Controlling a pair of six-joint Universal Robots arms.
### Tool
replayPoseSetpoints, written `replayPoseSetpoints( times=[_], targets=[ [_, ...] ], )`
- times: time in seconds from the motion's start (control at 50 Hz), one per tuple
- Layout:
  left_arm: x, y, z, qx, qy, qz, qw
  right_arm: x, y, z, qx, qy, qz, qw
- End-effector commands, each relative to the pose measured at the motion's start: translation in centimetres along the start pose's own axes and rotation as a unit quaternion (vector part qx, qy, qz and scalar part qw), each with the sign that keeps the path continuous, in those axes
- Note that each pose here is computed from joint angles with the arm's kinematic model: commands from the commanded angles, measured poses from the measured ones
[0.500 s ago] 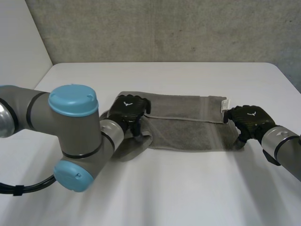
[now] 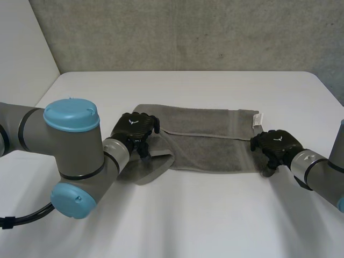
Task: Fold the towel.
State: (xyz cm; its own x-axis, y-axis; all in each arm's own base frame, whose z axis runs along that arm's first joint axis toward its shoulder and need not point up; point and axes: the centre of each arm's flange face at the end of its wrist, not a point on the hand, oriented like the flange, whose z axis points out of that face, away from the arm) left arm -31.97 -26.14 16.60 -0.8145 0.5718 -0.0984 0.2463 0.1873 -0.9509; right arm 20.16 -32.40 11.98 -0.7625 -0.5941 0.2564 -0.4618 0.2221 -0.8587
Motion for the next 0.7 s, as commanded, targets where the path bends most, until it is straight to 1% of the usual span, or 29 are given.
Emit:
replayPoseSetpoints(
  times=[0.02, 0.7],
  targets=[
    [0.0, 0.1, 0.1, -0.001, 0.0, 0.0, 1.0, 0.2, 0.3, 0.9, 0.0, 0.0, -0.004, 1.0],
    [-0.1, 0.4, 0.2, -0.004, -0.001, -0.001, 1.0, 0.9, -0.5, 2.8, 0.02, 0.009, -0.016, 1.0]
  ],
)
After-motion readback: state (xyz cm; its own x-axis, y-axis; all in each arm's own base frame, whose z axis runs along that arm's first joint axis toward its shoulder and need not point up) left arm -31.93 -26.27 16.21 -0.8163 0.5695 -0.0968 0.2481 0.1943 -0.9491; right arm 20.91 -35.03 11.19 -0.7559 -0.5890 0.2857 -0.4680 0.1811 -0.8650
